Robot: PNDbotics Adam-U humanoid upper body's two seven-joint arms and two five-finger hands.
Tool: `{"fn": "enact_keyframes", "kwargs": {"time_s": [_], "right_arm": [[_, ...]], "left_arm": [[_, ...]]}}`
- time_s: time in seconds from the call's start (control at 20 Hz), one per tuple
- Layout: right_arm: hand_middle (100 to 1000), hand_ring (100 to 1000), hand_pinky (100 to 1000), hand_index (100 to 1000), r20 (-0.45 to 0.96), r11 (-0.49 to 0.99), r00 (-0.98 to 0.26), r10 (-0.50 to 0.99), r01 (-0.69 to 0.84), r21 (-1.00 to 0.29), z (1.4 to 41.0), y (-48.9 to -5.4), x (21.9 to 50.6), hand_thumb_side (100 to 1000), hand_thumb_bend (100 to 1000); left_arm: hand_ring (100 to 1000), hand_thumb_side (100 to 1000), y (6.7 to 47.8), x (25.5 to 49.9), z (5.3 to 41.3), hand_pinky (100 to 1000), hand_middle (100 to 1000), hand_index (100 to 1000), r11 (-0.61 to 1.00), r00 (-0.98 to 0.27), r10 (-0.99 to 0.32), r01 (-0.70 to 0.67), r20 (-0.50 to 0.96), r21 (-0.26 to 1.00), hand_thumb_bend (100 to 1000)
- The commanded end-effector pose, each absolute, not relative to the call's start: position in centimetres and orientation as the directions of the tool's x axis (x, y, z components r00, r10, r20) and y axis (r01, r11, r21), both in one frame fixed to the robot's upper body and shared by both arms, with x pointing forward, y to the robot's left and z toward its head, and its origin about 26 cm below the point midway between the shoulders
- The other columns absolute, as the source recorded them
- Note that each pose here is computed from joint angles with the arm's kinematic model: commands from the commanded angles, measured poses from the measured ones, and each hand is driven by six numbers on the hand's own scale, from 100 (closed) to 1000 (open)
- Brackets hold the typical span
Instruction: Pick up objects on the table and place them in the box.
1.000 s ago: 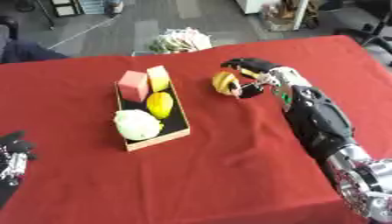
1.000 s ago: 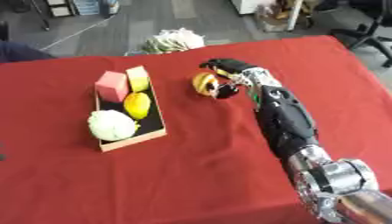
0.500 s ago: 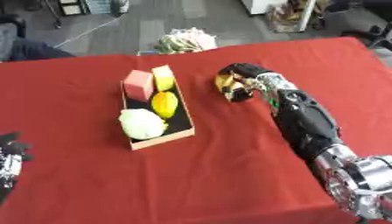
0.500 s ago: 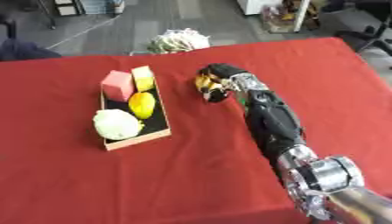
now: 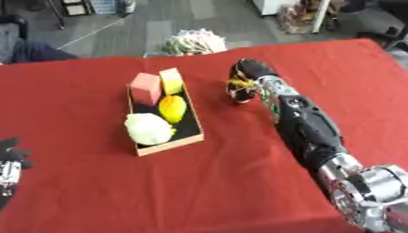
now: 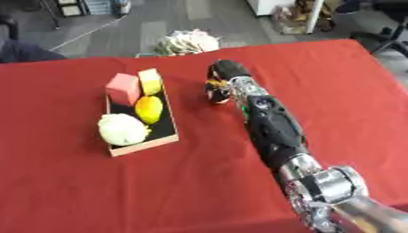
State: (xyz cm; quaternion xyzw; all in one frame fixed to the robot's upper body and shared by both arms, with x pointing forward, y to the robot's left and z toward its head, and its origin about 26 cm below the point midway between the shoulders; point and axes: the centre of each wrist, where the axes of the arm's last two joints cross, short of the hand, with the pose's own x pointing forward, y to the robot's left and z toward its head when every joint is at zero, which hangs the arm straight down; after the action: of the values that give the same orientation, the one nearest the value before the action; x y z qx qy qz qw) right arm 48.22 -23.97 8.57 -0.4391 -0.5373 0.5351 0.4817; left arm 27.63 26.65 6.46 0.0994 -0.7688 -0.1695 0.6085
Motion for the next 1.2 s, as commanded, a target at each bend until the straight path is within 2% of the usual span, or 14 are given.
{"fn": "enact_keyframes", "kwargs": {"time_s": [0.05, 0.3, 0.5, 0.7, 0.95, 1.0, 1.15, 1.2], "right_arm": [[218, 228, 113, 395, 0.065, 0.090, -0.212, 0.975, 0.109, -0.990, 12.1, -22.5, 48.8, 132, 100], [212, 228, 115, 396, 0.072, 0.161, -0.414, 0.908, 0.186, -0.969, 14.3, -17.7, 48.5, 130, 100], [229, 258, 149, 413, 0.099, 0.194, -0.568, 0.817, 0.109, -0.975, 13.9, -13.1, 47.7, 139, 100], [280, 333, 235, 466, 0.186, 0.233, -0.670, 0.718, -0.020, -0.972, 13.0, -11.4, 47.4, 149, 100], [530, 550, 475, 727, 0.157, 0.162, -0.701, 0.695, -0.060, -0.985, 12.3, -10.4, 47.1, 153, 100], [606, 621, 546, 793, 0.140, 0.143, -0.705, 0.695, -0.056, -0.988, 12.3, -10.4, 47.1, 156, 100], [747, 768, 676, 874, 0.113, 0.097, -0.714, 0.691, -0.063, -0.993, 12.1, -10.7, 47.2, 153, 100], [769, 788, 698, 885, 0.113, 0.086, -0.715, 0.690, -0.073, -0.994, 12.1, -10.9, 47.2, 152, 100]], "left_arm": [[593, 627, 26.7, 27.9, 7.3, 795, 597, 818, 0.921, -0.265, -0.363, 0.044, 0.893, 0.388, 100], [592, 626, 26.6, 27.9, 7.3, 795, 596, 818, 0.921, -0.270, -0.360, 0.049, 0.893, 0.386, 100], [592, 624, 26.5, 28.0, 7.4, 794, 595, 818, 0.922, -0.273, -0.355, 0.055, 0.894, 0.383, 100], [592, 624, 26.4, 28.0, 7.4, 795, 594, 818, 0.922, -0.275, -0.353, 0.061, 0.894, 0.383, 100], [591, 626, 26.3, 28.0, 7.4, 794, 594, 818, 0.922, -0.275, -0.351, 0.066, 0.895, 0.381, 100], [591, 627, 26.3, 28.0, 7.4, 795, 593, 818, 0.922, -0.275, -0.351, 0.065, 0.895, 0.382, 100], [591, 628, 26.4, 28.0, 7.4, 795, 593, 818, 0.922, -0.274, -0.352, 0.063, 0.895, 0.382, 100], [591, 629, 26.4, 28.0, 7.3, 795, 593, 818, 0.922, -0.274, -0.352, 0.063, 0.895, 0.382, 100]]}}
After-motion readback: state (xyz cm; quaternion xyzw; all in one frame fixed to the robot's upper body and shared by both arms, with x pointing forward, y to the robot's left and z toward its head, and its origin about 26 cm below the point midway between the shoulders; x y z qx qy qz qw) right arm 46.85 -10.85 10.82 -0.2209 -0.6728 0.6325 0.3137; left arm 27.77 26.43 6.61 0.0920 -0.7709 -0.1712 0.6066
